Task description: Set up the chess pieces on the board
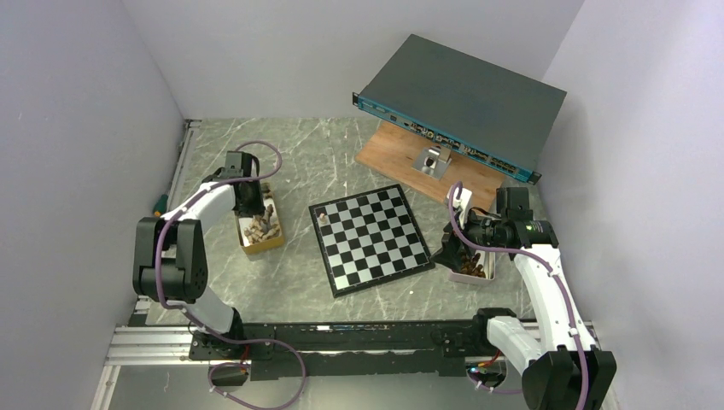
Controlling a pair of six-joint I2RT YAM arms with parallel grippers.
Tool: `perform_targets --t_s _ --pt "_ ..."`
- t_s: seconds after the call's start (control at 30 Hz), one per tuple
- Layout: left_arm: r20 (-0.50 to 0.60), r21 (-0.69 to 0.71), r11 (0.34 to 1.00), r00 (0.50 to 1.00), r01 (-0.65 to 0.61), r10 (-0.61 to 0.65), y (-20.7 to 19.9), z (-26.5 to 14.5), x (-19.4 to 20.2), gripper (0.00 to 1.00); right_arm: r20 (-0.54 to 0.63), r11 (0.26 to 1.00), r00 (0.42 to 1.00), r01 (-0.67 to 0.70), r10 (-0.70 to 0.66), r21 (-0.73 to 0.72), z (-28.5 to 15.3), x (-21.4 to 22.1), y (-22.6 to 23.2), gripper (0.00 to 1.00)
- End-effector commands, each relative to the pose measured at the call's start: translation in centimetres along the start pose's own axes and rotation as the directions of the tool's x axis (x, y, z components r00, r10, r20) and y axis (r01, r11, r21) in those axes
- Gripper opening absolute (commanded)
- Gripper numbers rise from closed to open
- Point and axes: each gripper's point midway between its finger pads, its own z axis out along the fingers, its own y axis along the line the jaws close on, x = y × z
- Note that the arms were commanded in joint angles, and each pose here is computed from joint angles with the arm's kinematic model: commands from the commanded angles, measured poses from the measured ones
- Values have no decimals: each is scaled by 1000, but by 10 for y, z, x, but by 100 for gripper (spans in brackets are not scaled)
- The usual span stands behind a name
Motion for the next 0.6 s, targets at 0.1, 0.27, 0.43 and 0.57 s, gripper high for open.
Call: perform_targets --t_s 0.1,0.27,0.43,0.57 --pt "30 -22 1000 999 10 -9 3 7 -17 32 20 999 999 38 -38 9 0 -7 -4 100" --pt "19 -37 999 1000 7 -6 5 11 -16 29 19 999 999 36 -36 9 0 -7 -4 100" --pt "11 -45 999 1000 4 -4 6 13 -15 27 17 999 998 53 -53 -12 3 -9 1 100" --pt "6 -49 999 1000 4 -3 7 15 -15 25 17 998 998 53 -53 -13 3 -9 2 100"
